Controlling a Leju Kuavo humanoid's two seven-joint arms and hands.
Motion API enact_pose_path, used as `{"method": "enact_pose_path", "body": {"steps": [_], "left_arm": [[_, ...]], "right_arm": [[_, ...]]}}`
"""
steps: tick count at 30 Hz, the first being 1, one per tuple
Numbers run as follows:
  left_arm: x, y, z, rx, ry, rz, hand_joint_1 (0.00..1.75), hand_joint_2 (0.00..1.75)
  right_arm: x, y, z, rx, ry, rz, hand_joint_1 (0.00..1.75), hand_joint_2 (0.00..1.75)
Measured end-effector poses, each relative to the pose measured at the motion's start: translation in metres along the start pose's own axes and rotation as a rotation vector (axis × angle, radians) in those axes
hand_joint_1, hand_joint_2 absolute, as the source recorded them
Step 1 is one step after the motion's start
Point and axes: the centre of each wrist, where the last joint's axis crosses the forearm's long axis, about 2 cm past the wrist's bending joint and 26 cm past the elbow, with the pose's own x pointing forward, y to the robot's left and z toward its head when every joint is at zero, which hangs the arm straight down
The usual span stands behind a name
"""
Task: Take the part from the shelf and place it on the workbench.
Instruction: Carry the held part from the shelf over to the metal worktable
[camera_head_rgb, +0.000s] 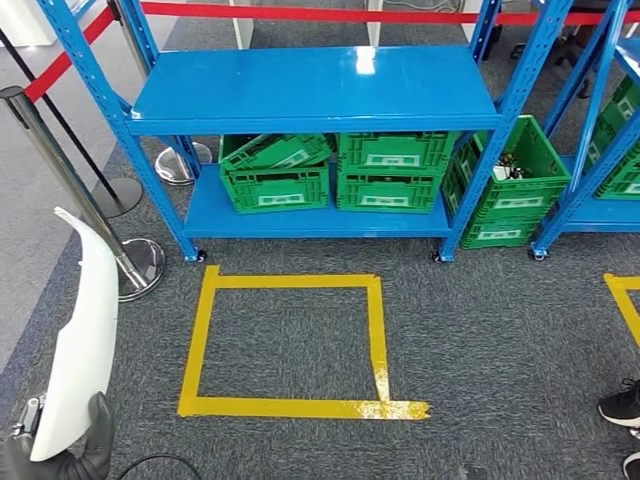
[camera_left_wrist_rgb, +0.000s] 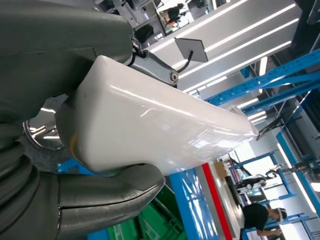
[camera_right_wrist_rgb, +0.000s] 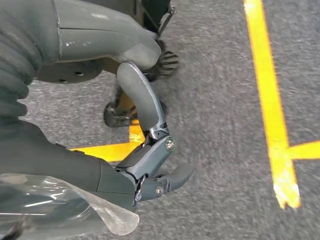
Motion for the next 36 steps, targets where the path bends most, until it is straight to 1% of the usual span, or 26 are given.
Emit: {"method": "enact_pose_path", "body": {"steps": [23, 36], "left_arm": [[0.0007, -0.0041, -0.0074, 0.02, -0.028, 0.008, 1.75, 1.75], [0.0009, -0.004, -0.0069, 0.013, -0.032, 0.011, 1.75, 1.75]], "right_arm": [[0.0042, -0.0036, -0.0026, 0.002, -0.007, 0.025, 0.0, 1.75], [0.003, -0.004, -0.002, 0.001, -0.003, 0.025, 0.0, 1.75]]}}
